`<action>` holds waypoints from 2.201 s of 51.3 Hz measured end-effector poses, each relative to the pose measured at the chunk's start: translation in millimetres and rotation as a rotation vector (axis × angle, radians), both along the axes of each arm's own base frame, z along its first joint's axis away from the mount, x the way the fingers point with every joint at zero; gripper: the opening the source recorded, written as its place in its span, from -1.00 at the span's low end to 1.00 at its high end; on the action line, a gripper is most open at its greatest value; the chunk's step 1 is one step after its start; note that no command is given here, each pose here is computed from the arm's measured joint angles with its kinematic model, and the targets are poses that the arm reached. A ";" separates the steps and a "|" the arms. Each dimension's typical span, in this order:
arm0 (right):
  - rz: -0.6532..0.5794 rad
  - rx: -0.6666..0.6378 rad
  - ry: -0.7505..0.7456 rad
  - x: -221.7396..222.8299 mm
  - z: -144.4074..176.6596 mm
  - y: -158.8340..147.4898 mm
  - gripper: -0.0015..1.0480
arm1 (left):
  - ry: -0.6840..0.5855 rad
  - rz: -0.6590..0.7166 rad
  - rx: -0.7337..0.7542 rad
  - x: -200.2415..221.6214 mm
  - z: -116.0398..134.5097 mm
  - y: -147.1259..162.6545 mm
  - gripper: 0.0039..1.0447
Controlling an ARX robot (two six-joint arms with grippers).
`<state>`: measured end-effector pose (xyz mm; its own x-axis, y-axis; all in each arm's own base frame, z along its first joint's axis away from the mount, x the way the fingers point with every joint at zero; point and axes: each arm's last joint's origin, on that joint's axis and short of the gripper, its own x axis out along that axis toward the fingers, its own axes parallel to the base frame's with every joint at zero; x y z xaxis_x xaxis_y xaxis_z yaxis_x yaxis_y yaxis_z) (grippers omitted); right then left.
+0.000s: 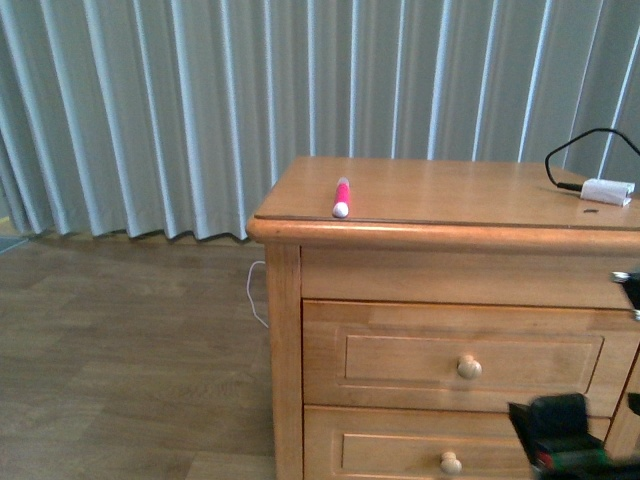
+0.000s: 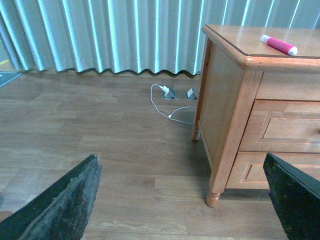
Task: Place pink marker in drawer with both arms
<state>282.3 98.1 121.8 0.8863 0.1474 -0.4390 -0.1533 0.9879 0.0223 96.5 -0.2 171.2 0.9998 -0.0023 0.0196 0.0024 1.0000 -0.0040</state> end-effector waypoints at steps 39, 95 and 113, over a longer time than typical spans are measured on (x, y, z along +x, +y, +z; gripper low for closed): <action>-0.159 -0.054 -0.012 117.6 -40.4 28.9 0.83 | 0.000 0.000 0.000 0.0 0.0 0.0 0.88; -0.209 -0.123 0.025 139.1 -56.6 13.1 -0.53 | 0.000 0.000 0.000 0.0 0.0 0.0 0.88; -0.192 -0.089 0.011 123.4 -64.7 7.1 -0.54 | 0.000 0.000 0.000 0.0 0.0 0.0 0.88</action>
